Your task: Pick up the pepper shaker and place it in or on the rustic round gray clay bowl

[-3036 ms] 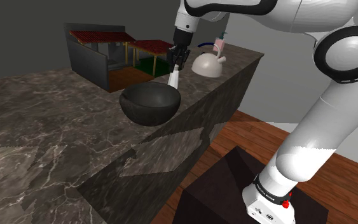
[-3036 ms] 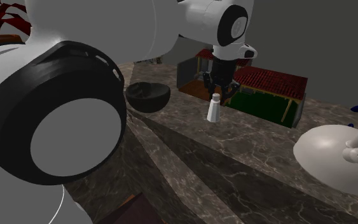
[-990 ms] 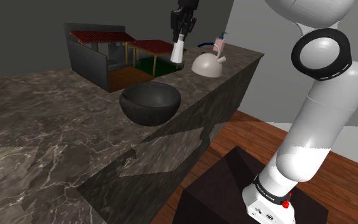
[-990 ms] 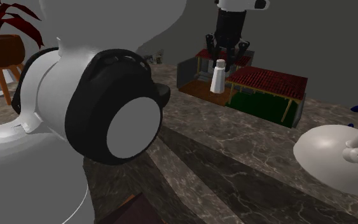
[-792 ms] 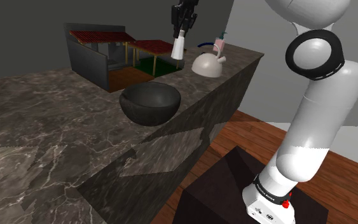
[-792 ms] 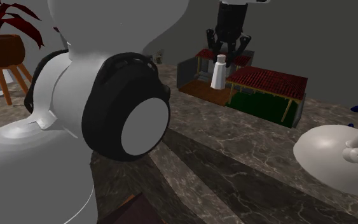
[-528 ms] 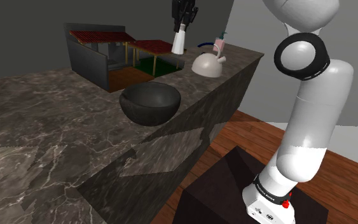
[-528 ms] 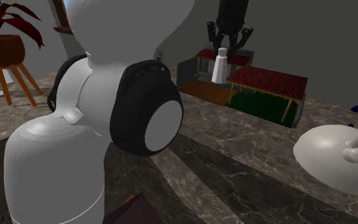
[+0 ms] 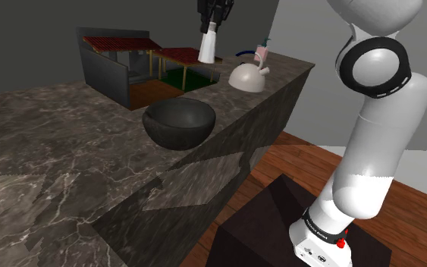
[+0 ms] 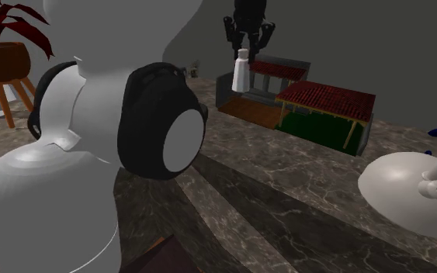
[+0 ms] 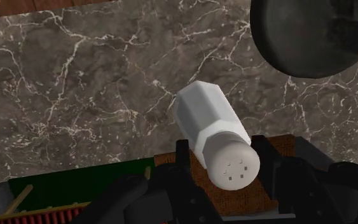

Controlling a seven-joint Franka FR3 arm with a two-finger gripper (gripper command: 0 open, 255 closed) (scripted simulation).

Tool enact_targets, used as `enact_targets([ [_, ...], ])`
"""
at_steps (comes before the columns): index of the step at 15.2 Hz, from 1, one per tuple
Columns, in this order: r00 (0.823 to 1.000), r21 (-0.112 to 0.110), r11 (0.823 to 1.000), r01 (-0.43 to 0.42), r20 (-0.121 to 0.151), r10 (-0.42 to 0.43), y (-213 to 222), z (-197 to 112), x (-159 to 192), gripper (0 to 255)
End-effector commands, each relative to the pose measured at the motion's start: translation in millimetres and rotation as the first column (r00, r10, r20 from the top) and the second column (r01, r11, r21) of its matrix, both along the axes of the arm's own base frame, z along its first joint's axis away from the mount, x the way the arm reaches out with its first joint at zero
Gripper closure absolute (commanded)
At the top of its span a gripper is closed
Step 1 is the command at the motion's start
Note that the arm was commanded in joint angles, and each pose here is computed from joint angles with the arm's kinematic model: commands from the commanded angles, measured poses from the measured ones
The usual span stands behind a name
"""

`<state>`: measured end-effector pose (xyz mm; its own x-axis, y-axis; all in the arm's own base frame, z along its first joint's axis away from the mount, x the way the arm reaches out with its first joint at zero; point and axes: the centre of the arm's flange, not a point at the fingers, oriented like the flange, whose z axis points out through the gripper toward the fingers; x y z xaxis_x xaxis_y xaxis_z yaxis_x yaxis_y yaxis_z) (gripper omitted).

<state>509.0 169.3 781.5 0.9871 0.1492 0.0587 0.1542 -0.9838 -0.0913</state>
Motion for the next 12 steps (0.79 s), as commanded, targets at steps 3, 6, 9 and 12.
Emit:
enact_targets([
  [3,1.0,0.0,1.0,0.002,0.0,-0.002,43.5,6.8,-31.6,255],
  [6,1.0,0.0,1.0,0.002,0.0,-0.002,76.3,12.1,-53.1,255],
  [9,1.0,0.0,1.0,0.002,0.0,-0.002,109.2,17.5,-74.5,255],
  [12,1.0,0.0,1.0,0.002,0.0,-0.002,142.1,22.8,-95.9,255],
])
